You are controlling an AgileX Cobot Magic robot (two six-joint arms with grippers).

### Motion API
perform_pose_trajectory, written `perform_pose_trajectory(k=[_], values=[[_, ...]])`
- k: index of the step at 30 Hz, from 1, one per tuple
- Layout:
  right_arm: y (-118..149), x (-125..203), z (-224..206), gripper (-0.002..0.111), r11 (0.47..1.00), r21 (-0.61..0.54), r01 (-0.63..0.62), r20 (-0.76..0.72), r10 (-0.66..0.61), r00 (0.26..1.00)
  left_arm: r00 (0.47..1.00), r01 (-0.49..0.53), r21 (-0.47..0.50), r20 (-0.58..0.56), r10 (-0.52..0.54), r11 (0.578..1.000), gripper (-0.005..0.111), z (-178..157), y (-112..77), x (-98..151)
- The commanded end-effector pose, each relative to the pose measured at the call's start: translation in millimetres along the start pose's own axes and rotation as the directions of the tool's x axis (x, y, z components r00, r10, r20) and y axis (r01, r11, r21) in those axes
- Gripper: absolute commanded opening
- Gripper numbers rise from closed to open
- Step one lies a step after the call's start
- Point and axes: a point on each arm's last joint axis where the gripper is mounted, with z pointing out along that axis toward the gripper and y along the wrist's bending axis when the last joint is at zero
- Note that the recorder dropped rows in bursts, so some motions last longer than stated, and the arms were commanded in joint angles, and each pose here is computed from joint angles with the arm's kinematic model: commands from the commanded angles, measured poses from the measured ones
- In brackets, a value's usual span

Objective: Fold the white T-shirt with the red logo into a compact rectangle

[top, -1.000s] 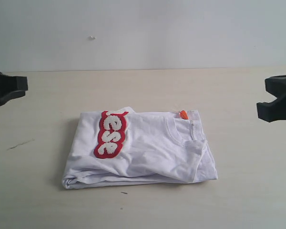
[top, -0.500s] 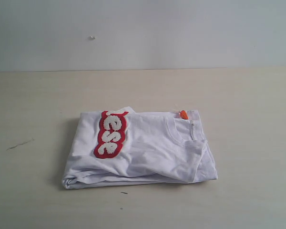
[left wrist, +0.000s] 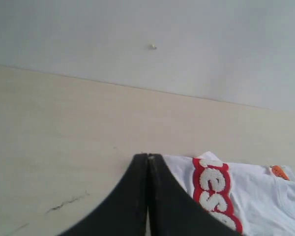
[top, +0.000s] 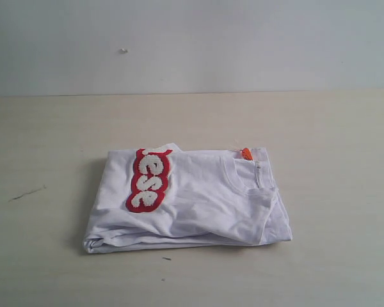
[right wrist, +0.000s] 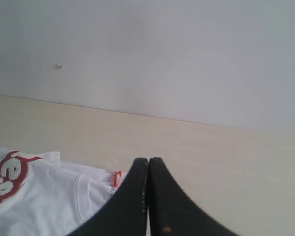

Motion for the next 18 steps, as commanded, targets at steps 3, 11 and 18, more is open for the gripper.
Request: perform_pose_trajectory(k=[3,11,18], values=[[-0.5,-0.1,-0.5,0.000,1.000,0.005,-0.006,0.007,0.006,1.000,1.000,0.006,0.021,0.000,-0.006,1.000,0.000,-2.7,-2.0,0.6],[-0.5,-0.1,-0.5,0.000,1.000,0.005,-0.006,0.007,0.006,1.000,1.000,0.003,0.021,0.000,-0.003,1.000,0.000,-2.7,-2.0,0.5],[-0.5,-0.1,-0.5,0.000,1.000,0.005,-0.006,0.007,0.006,1.000,1.000,0.003,0.021,0.000,-0.003,1.000,0.000,-2.7,-2.0,0.5]])
